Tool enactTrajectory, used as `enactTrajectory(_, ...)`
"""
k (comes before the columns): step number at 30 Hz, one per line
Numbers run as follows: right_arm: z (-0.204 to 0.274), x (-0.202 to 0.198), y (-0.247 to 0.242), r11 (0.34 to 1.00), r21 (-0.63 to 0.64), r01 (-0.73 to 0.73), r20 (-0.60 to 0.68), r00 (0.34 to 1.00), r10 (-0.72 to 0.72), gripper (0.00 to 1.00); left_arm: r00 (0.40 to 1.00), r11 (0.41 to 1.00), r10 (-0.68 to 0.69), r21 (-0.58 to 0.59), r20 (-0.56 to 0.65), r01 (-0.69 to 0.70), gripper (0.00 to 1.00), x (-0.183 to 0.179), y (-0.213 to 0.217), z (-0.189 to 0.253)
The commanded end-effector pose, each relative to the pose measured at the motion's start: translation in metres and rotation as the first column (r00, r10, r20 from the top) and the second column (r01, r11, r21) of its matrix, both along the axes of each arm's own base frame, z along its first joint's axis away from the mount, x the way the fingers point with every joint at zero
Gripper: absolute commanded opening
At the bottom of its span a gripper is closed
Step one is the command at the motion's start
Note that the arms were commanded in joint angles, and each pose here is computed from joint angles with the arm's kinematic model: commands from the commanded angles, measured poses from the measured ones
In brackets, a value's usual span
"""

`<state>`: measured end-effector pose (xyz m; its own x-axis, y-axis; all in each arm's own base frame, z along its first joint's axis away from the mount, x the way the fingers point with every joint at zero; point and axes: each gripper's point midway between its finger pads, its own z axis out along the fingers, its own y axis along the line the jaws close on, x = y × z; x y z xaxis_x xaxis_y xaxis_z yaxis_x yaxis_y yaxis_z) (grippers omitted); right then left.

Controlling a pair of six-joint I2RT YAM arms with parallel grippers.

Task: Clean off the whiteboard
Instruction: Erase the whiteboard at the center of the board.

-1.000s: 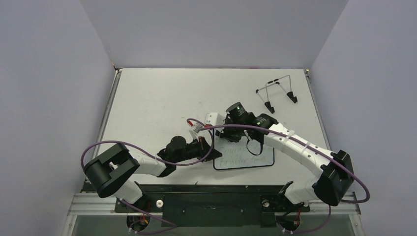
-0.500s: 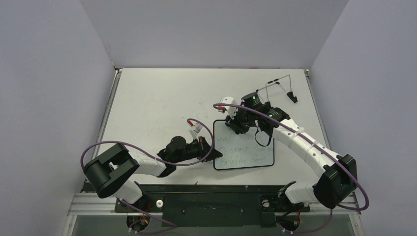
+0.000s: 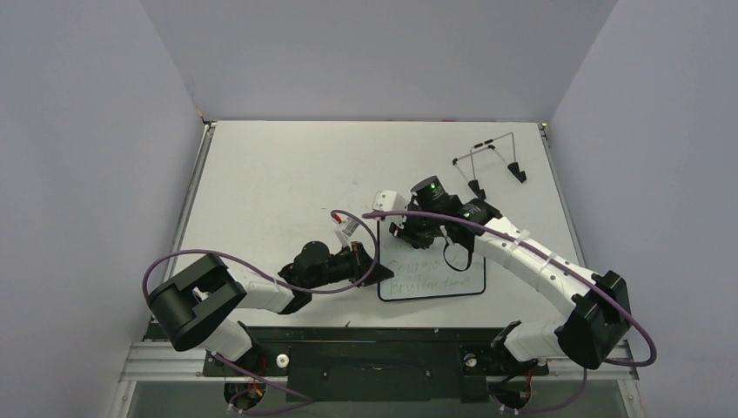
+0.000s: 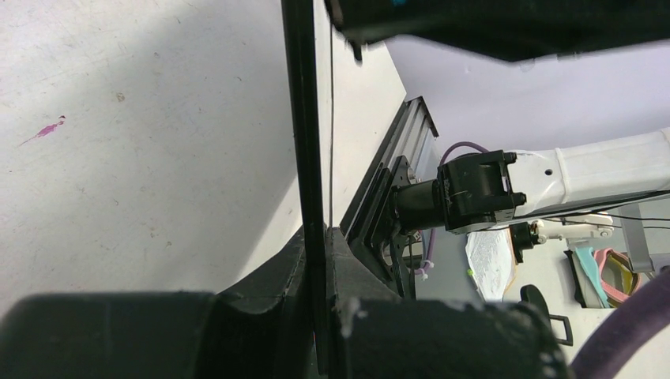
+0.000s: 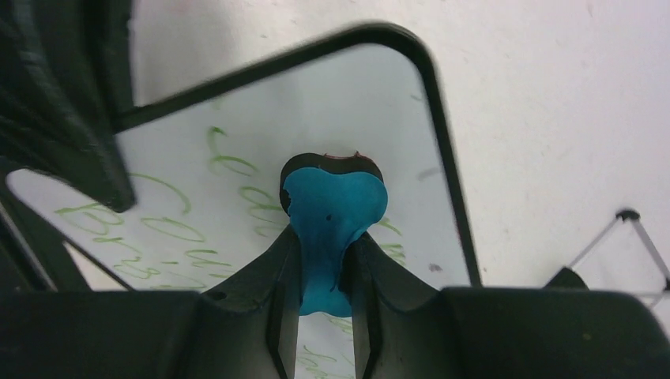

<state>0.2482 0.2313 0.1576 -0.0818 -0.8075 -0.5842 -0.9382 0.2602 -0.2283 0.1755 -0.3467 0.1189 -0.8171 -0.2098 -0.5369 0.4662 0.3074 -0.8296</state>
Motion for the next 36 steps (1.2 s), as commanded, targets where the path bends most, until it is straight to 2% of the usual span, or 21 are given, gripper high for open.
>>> enactTrajectory(1,0.018,0.049,-0.034,0.964,0.041,0.264,0.109,0.958,-0.267,0.0,0.993,0.994,-0.018,-0.1,0.12,0.03,0.0,-0.001,-0.005,0.038)
enactTrajectory(3,0.02,0.058,-0.041,0.945,0.062,0.321,0.123,0.937,-0.326,0.0,0.993,0.994,-0.019,-0.101,0.12,0.031,0.0,-0.001,-0.006,0.038)
enactTrajectory(6,0.017,0.056,-0.038,0.949,0.062,0.309,0.108,0.943,-0.314,0.0,0.993,0.994,-0.021,-0.102,0.12,0.033,0.0,-0.001,-0.006,0.038)
enactTrajectory(10,0.006,0.023,-0.014,0.994,0.037,0.107,0.037,0.993,-0.108,0.0,0.993,0.994,-0.023,-0.105,0.12,0.036,0.0,-0.002,-0.007,0.039)
enactTrajectory(14,-0.001,-0.006,-0.003,0.999,0.011,-0.044,0.001,0.999,0.044,0.0,0.993,0.994,-0.019,-0.106,0.118,0.032,0.0,-0.001,-0.006,0.039)
enactTrajectory(16,0.001,0.003,-0.008,1.0,0.003,0.005,0.029,1.0,-0.006,0.0,0.993,0.994,-0.019,-0.105,0.118,0.031,0.0,-0.001,-0.006,0.038)
enactTrajectory(18,0.008,0.031,-0.018,0.989,0.024,0.148,0.094,0.984,-0.15,0.0,0.993,0.994,-0.019,-0.106,0.119,0.032,0.0,-0.001,-0.006,0.039)
enactTrajectory(21,0.014,0.056,-0.037,0.943,0.059,0.326,0.122,0.936,-0.331,0.0,0.993,0.994,-0.02,-0.106,0.119,0.033,0.0,-0.001,-0.007,0.039)
enactTrajectory(25,0.014,0.063,-0.043,0.93,0.055,0.364,0.142,0.919,-0.368,0.0,0.993,0.994,-0.024,-0.105,0.119,0.036,0.0,-0.002,-0.008,0.038)
enactTrajectory(29,0.002,0.035,-0.028,0.983,0.02,0.183,0.057,0.981,-0.184,0.0,0.992,0.993,-0.026,-0.107,0.12,0.039,0.0,-0.002,-0.008,0.039)
enactTrajectory(32,-0.006,0.008,-0.018,1.0,-0.018,0.022,0.014,1.0,-0.021,0.0,0.992,0.994,-0.027,-0.106,0.122,0.041,0.0,-0.002,-0.008,0.039)
enactTrajectory(34,-0.006,0.001,-0.013,1.0,-0.012,-0.016,-0.004,1.0,0.016,0.0,0.992,0.993,-0.029,-0.106,0.123,0.042,0.0,-0.002,-0.008,0.04)
enactTrajectory(36,-0.006,0.005,-0.015,1.0,-0.022,0.011,0.003,1.0,-0.011,0.0,0.992,0.994,-0.029,-0.105,0.122,0.042,0.0,-0.003,-0.008,0.04)
